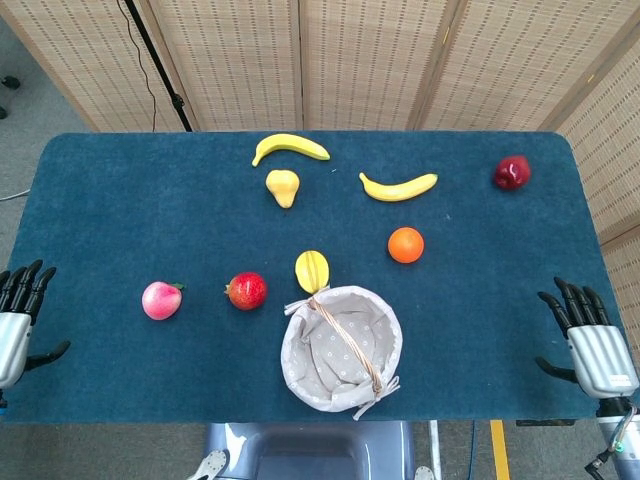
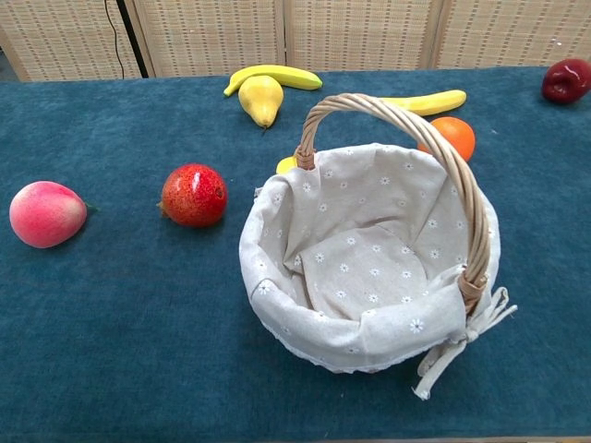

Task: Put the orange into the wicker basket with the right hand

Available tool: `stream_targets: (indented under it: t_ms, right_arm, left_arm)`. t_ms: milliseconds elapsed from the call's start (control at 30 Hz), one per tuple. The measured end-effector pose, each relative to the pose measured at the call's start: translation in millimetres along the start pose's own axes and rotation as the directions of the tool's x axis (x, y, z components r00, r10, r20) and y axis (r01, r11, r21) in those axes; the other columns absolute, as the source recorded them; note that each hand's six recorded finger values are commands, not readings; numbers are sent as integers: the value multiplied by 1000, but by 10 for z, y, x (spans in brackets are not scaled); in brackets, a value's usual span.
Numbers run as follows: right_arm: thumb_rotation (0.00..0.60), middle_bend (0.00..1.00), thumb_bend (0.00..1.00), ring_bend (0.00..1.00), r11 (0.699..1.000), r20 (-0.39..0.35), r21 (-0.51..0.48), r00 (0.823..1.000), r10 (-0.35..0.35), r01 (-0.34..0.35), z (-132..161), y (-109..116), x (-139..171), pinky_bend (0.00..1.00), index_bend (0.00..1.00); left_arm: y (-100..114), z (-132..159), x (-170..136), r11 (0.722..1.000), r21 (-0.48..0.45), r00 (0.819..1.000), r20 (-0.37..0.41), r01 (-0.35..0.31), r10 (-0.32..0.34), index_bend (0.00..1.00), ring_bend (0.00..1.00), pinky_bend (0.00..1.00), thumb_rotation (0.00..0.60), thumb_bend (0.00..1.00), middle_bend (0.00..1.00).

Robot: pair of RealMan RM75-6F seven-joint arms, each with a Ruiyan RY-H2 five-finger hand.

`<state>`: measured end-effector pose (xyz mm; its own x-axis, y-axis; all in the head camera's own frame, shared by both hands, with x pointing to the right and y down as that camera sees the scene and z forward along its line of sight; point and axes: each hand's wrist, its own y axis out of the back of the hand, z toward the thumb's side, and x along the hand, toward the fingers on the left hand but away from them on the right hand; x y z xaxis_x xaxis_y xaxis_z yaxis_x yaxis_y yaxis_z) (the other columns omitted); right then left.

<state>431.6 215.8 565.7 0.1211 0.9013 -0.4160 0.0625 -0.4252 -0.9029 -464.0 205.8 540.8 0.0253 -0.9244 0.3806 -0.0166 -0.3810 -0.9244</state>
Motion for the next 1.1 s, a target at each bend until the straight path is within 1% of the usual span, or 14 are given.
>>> stream_targets:
  t_ms: [100, 167, 200, 267, 300, 367, 400, 500, 600, 667, 767, 900, 1100]
  right_arm:
    - [600, 0, 0, 0, 1000, -68, -6, 997, 21, -21, 146, -44, -154, 0, 123]
    - [600, 0, 0, 0, 999, -124, -10, 992, 34, -36, 305, -82, -278, 0, 118]
    - [600, 0, 0, 0, 999, -172, -10, 984, 46, -49, 451, -117, -378, 0, 116]
    - [600, 0, 0, 0, 997, -239, -9, 969, 69, -73, 676, -179, -522, 0, 113]
    - [600, 0, 0, 0, 996, -274, -10, 958, 84, -91, 813, -224, -610, 0, 113]
    - [600, 0, 0, 0, 993, -318, -13, 942, 107, -117, 1007, -296, -725, 0, 111]
    - [600, 0, 0, 0, 991, -344, -15, 931, 120, -133, 1130, -345, -800, 0, 110]
    - [600, 0, 0, 0, 985, -392, -17, 908, 149, -169, 1393, -460, -999, 0, 106]
    - [600, 0, 0, 0, 983, -409, -19, 898, 161, -185, 1547, -535, -1199, 0, 106]
    - [600, 0, 0, 0, 983, -410, -15, 898, 161, -183, 1594, -549, -1312, 0, 106]
    - [600, 0, 0, 0, 984, -394, -16, 905, 159, -180, 1630, -557, -1511, 0, 106]
    - [600, 0, 0, 0, 984, -356, -23, 921, 156, -175, 1632, -557, -1792, 0, 106]
    - [600, 0, 0, 0, 980, -288, -43, 942, 173, -193, 1579, -652, -2056, 0, 106]
  left_arm:
    - [-14, -35, 8, 1000, -5, 1000, -11, 2, -2, 0, 0, 0, 600, 0, 0]
    - [-36, -84, 26, 1000, -6, 1000, -26, 8, -8, 0, 0, 0, 600, 0, 0]
    - [-48, -117, 38, 1000, -7, 999, -35, 11, -11, 0, 0, 0, 600, 0, 0]
    - [-80, -188, 69, 1000, -8, 998, -54, 17, -18, 0, 0, 0, 600, 0, 0]
    - [-94, -211, 81, 1000, -8, 998, -60, 20, -20, 0, 0, 0, 600, 0, 0]
    - [-131, -239, 105, 1000, -11, 997, -67, 26, -27, 0, 0, 0, 600, 0, 0]
    - [-144, -246, 113, 1000, -11, 997, -68, 29, -29, 0, 0, 0, 600, 0, 0]
    - [-181, -256, 140, 999, -14, 997, -69, 33, -34, 0, 0, 0, 600, 0, 0]
    - [-193, -255, 157, 999, -16, 997, -68, 30, -31, 0, 0, 0, 600, 0, 0]
    - [-204, -250, 165, 999, -18, 997, -68, 31, -32, 0, 0, 0, 600, 0, 0]
    - [-250, -223, 183, 999, -22, 997, -63, 41, -43, 0, 0, 0, 600, 0, 0]
    - [-263, -195, 190, 999, -15, 997, -55, 44, -45, 0, 0, 0, 600, 0, 0]
    - [-250, -136, 174, 999, -8, 998, -39, 44, -44, 0, 0, 0, 600, 0, 0]
